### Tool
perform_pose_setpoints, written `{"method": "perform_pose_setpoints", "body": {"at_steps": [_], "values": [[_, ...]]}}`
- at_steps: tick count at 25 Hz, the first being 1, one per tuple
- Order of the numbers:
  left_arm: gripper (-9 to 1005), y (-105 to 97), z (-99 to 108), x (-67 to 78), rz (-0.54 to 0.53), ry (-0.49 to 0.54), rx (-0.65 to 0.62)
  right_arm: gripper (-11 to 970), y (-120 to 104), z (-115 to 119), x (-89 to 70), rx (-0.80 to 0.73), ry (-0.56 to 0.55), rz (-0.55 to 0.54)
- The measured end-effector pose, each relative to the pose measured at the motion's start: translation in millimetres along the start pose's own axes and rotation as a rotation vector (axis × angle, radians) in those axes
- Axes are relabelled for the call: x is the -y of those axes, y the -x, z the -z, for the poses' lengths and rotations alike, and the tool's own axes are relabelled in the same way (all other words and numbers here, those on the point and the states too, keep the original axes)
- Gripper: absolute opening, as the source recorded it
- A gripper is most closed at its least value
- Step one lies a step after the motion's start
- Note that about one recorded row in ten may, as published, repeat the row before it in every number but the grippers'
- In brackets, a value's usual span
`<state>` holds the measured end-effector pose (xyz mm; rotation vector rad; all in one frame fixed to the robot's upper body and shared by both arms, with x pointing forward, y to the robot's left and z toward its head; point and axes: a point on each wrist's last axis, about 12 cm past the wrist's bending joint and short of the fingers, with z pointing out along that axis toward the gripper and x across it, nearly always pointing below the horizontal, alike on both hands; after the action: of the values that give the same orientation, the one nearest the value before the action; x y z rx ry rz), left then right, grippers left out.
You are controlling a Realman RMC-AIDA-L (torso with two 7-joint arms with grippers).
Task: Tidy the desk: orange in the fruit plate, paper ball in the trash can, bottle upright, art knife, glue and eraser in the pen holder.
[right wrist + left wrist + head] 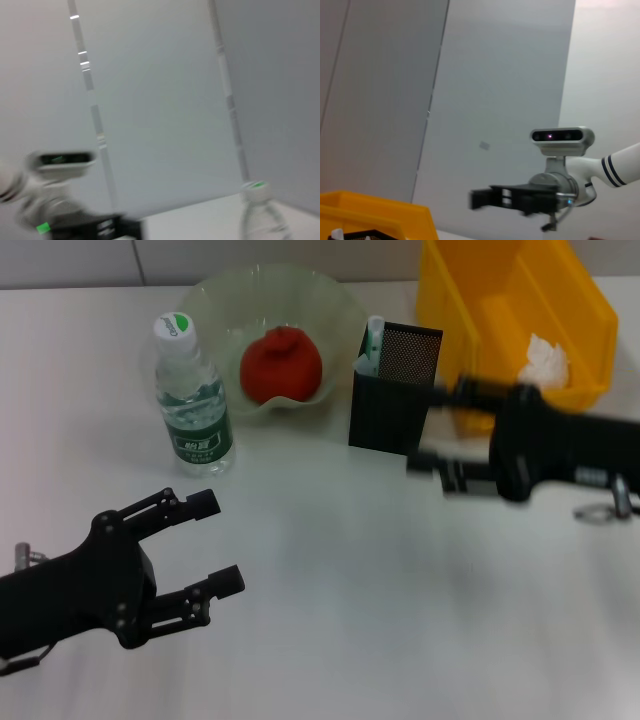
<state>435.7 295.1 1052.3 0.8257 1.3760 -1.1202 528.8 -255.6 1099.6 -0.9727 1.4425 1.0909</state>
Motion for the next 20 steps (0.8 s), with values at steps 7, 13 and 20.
{"method": "perform_pose_setpoints", "body": {"at_steps": [7,13,20], "values": [[801,10.0,-6.3,-16.1,0.014,-0.05,-0.072,754,-18.7,8.3,-20.3,-0.101,0.105,-0.052],[801,13.0,-17.6,-29.4,0.037,-0.088,-0.171,754,-33.1,7.4,-26.0,-0.145,0.104,-0.086],[801,11.1,-24.6,-36.4,0.009,-0.099,-0.241,753,-45.7,5.6,-30.3,-0.16,0.091,-0.078]]}}
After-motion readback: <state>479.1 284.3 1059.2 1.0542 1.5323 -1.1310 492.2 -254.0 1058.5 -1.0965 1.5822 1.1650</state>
